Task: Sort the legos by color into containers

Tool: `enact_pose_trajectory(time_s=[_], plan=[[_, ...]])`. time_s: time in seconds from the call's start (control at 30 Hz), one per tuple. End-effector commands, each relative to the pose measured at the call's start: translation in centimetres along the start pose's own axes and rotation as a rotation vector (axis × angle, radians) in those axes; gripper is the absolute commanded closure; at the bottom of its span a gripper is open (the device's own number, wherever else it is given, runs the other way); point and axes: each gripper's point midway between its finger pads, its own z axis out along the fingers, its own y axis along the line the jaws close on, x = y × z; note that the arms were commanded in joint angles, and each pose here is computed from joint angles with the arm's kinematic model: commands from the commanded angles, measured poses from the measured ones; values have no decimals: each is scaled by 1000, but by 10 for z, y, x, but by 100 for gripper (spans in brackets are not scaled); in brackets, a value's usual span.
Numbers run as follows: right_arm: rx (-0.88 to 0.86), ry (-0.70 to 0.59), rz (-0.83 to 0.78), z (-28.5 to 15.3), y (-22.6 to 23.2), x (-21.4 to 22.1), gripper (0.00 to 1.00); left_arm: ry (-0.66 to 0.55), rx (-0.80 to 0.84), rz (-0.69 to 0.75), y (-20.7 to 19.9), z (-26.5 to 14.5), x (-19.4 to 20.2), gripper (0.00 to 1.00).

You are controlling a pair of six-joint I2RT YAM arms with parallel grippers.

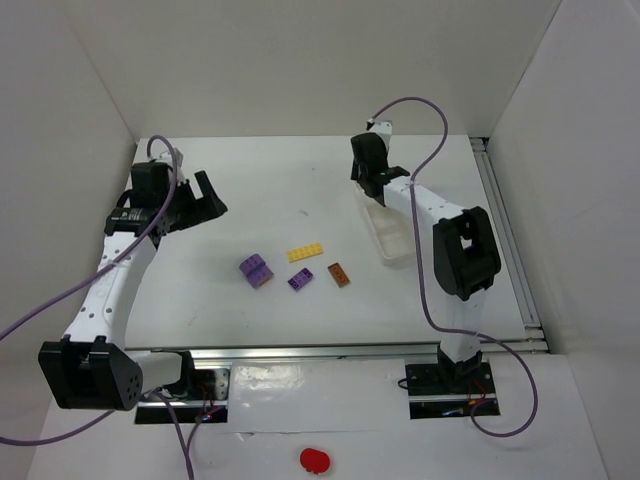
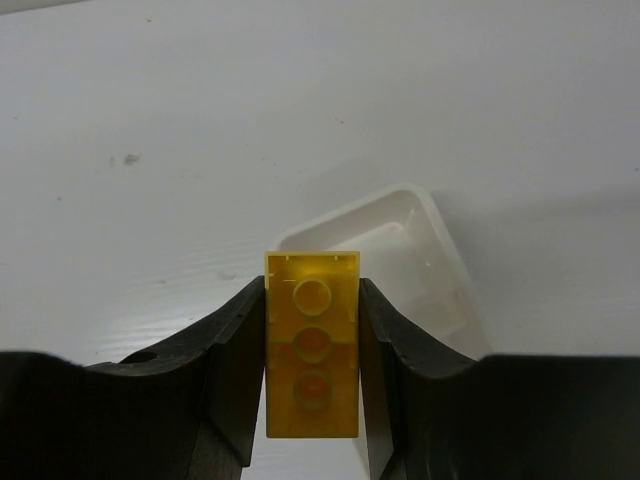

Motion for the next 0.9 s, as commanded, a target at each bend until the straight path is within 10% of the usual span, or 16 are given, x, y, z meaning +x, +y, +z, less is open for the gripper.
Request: enact_pose_trajectory(time_s=[0.0,0.23,0.5,0.87], plan=[[59,-25,32,17,-19,-2,64,2,34,20,-6,4,0,0],[108,-21,78,37,-37,1,58,27,40,47,-9,11,4,0],[131,9,65,49,-42,12,19,49,56,64,-18,18,7,0],[-55,-40,29,-34,-1,-8,43,11,39,80,-26,13,-12,0]])
